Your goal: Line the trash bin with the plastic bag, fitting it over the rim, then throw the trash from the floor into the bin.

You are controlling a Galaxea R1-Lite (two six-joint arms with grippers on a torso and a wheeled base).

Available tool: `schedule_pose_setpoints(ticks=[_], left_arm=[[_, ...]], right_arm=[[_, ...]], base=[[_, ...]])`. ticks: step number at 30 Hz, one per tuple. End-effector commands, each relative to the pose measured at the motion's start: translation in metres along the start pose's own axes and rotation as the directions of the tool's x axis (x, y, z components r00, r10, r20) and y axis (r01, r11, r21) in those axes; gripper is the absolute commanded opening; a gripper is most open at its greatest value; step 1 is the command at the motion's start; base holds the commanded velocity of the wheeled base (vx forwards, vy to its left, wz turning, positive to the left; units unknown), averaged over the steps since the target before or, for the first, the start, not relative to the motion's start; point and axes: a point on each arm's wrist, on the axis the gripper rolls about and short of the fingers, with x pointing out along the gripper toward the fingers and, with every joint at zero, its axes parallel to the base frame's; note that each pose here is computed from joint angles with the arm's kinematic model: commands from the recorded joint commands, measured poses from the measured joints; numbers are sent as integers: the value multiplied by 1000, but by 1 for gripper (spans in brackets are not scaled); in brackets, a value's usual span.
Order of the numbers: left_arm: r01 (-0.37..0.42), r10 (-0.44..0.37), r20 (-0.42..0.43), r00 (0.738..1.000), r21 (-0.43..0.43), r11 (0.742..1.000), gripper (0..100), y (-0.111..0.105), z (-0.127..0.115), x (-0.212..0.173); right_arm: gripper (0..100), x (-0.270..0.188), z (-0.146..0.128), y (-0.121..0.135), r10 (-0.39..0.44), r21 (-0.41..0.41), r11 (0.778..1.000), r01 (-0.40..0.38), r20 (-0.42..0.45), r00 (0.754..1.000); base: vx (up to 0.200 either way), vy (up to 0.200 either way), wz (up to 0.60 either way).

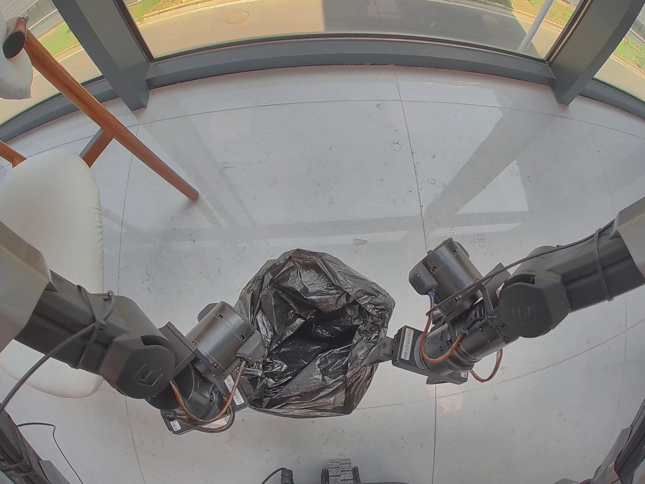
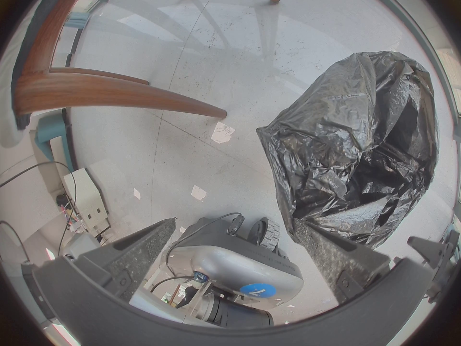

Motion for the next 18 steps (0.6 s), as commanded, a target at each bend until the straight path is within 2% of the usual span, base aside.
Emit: schedule_pose_setpoints(ticks=[1, 5, 10, 18], left_arm=[[16, -15, 25, 1000, -13, 1000, 100, 4, 5, 4], [41, -40, 38, 998, -25, 999, 100, 1, 12, 6], [-8, 8, 19, 1000, -12, 1000, 100, -2, 10, 24], [-64, 64, -2, 998, -40, 997, 100, 7, 16, 38]], right_arm=[[100, 20, 7, 9, -14, -6, 1000, 14, -7, 1000], [100, 36, 11, 8, -43, -36, 998, 43, -14, 999], [100, 51, 13, 1, -93, -66, 994, 92, -15, 996], [100, 53, 19, -6, -108, -45, 993, 107, -16, 994]], base=[[0, 0, 0], [0, 0, 0], [0, 0, 0], [0, 0, 0]])
